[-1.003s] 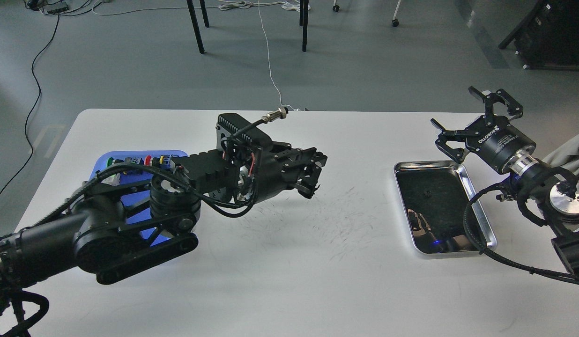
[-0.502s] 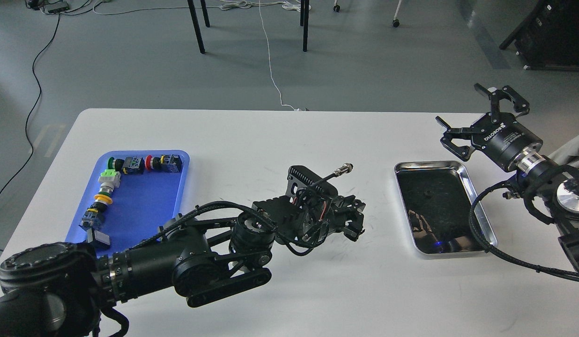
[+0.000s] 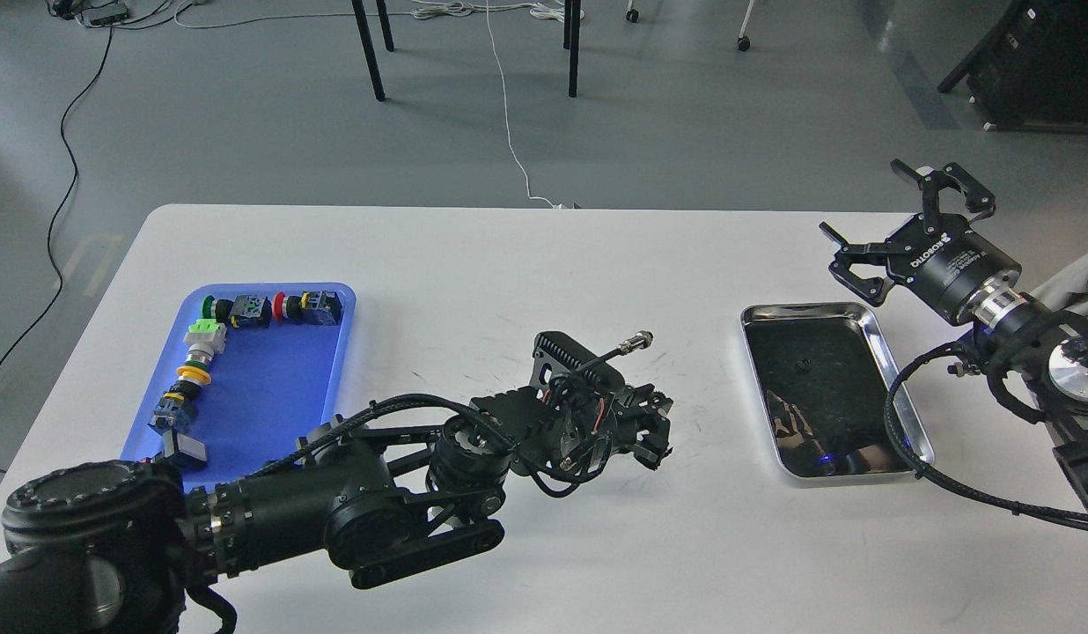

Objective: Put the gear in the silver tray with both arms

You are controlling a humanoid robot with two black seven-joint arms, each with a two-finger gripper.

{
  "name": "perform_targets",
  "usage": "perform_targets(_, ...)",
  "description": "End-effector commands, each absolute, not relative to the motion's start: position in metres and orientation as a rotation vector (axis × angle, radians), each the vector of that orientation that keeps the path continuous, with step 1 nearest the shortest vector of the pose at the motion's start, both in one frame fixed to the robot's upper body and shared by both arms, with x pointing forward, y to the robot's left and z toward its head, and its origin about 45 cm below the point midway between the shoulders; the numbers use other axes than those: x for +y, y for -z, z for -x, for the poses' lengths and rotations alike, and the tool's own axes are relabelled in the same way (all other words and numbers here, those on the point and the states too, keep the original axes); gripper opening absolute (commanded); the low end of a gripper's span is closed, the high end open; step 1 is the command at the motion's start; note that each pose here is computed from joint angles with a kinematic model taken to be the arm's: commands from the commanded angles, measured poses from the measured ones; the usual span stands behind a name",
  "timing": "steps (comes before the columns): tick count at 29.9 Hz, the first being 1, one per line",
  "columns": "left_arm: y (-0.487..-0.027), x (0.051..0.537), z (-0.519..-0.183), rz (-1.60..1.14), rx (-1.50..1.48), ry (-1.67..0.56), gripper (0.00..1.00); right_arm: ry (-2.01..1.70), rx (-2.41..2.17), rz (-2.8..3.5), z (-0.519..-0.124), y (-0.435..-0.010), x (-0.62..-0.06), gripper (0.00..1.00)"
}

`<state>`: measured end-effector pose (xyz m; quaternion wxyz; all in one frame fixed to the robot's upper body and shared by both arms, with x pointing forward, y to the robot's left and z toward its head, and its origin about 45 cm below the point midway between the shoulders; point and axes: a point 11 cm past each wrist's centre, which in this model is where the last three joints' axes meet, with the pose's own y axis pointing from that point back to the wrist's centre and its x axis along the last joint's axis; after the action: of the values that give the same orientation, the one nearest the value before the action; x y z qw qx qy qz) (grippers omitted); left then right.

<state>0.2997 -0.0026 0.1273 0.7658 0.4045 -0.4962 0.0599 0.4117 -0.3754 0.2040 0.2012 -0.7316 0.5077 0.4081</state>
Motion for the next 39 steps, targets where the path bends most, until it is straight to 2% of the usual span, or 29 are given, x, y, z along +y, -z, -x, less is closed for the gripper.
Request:
perform_targets(1,-0.123,-0.002,-0.297,-0.880,-1.074,-0.123,0.13,-1.141,1.417,2.045,-0.411,-0.204,-0.375,0.97)
perform_targets(3,-0.120,-0.001,-0.294,-0.881,-1.063,-0.121,0.15,-1.141,1.417,2.045,-0.411,-0.204,-0.375,0.97)
perform_targets(9,-0.115,0.000,-0.291,-0.875,-1.049,-0.137,0.31,-1.142,1.416,2.045,-0.412,-0.203,-0.374,0.97)
perform_targets(13,-0.116,0.000,-0.291,-0.871,-1.049,-0.150,0.48,-1.141,1.417,2.045,-0.411,-0.204,-0.375,0.97)
perform_targets(14,-0.116,0.001,-0.291,-0.874,-1.043,-0.149,0.59,-1.141,1.417,2.045,-0.411,-0.204,-0.375,0.97)
perform_targets(16,-0.117,0.000,-0.292,-0.870,-1.010,-0.160,0.92,-1.141,1.417,2.045,-0.411,-0.204,-0.375,0.97)
perform_targets(17,-0.117,0.000,-0.292,-0.865,-0.988,-0.168,0.97,-1.140,1.419,2.045,-0.411,-0.204,-0.376,0.97)
perform_targets(23,-0.142,-0.004,-0.311,-0.824,-0.957,-0.254,0.98,-1.138,1.419,2.051,-0.412,-0.205,-0.376,0.98)
perform_targets(31,-0.263,-0.004,-0.374,-0.608,-0.971,-0.565,0.98,-1.123,1.415,2.053,-0.415,-0.210,-0.375,0.99)
perform_targets(36,-0.323,0.114,-0.435,-0.594,-0.884,-0.876,0.98,-1.108,1.412,2.052,-0.419,-0.215,-0.376,0.99)
perform_targets(39,-0.351,0.184,-0.454,-0.542,-0.784,-1.074,0.98,-1.104,1.400,2.060,-0.420,-0.218,-0.373,0.99)
